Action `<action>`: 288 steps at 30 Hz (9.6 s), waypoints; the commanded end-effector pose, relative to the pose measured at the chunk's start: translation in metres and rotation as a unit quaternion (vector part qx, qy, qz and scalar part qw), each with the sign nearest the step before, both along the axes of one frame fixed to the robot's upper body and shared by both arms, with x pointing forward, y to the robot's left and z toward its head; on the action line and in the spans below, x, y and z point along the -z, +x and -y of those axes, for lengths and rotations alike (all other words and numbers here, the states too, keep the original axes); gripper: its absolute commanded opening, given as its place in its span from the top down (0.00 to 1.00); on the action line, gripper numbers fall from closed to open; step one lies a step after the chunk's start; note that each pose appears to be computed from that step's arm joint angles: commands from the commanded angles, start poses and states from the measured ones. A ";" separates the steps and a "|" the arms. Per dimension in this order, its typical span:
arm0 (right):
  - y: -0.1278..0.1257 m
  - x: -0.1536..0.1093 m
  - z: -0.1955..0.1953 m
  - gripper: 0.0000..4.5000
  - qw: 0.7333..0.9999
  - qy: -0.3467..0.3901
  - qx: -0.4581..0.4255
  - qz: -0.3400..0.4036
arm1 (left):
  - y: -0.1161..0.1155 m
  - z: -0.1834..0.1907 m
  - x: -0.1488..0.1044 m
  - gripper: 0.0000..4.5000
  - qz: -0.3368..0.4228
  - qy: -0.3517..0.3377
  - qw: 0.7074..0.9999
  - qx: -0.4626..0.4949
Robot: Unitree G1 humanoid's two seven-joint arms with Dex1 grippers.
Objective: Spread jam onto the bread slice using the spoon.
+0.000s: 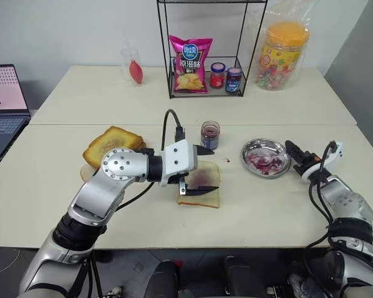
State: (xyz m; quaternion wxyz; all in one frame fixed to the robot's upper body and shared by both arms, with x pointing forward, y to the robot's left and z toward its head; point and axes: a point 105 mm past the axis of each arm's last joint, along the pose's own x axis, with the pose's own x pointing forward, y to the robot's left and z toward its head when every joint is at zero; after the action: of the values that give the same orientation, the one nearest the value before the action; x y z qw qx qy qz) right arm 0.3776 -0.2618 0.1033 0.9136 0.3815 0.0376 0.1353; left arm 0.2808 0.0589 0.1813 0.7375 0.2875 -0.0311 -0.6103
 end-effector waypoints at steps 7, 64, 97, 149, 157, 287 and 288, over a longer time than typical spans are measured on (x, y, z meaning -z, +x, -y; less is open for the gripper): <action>-0.010 -0.023 0.011 0.99 0.999 -0.010 -0.004 0.039 | 0.005 -0.014 -0.011 0.00 0.031 -0.010 0.999 -0.029; 0.054 -0.102 -0.211 0.99 0.922 -0.282 -0.166 0.206 | 0.041 -0.081 -0.011 0.00 -0.035 -0.105 0.954 -0.278; 0.064 -0.119 -0.185 0.99 0.986 -0.047 -0.132 0.087 | 0.051 -0.084 -0.006 0.00 -0.021 -0.108 0.952 -0.287; 0.065 -0.125 -0.164 0.99 0.989 0.089 -0.112 0.030 | 0.054 -0.073 -0.013 0.00 -0.006 -0.125 0.957 -0.263; 0.062 -0.121 -0.167 0.99 0.989 0.077 -0.122 0.021 | 0.056 -0.073 -0.012 0.00 -0.003 -0.122 0.957 -0.264; -0.024 -0.023 -0.206 0.99 0.981 -0.070 -0.181 -0.010 | -0.032 -0.096 0.042 0.00 -0.070 -0.059 0.983 -0.156; -0.023 -0.024 -0.201 0.99 0.982 -0.073 -0.176 -0.008 | -0.032 -0.095 0.042 0.00 -0.070 -0.059 0.984 -0.156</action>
State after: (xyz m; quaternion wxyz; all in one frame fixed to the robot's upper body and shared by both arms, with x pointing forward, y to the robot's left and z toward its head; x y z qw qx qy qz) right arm 0.3481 -0.0393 0.1246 0.8858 0.3093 0.1382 0.3172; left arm 0.2504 0.1591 0.1304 0.8437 0.1863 0.0524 -0.5007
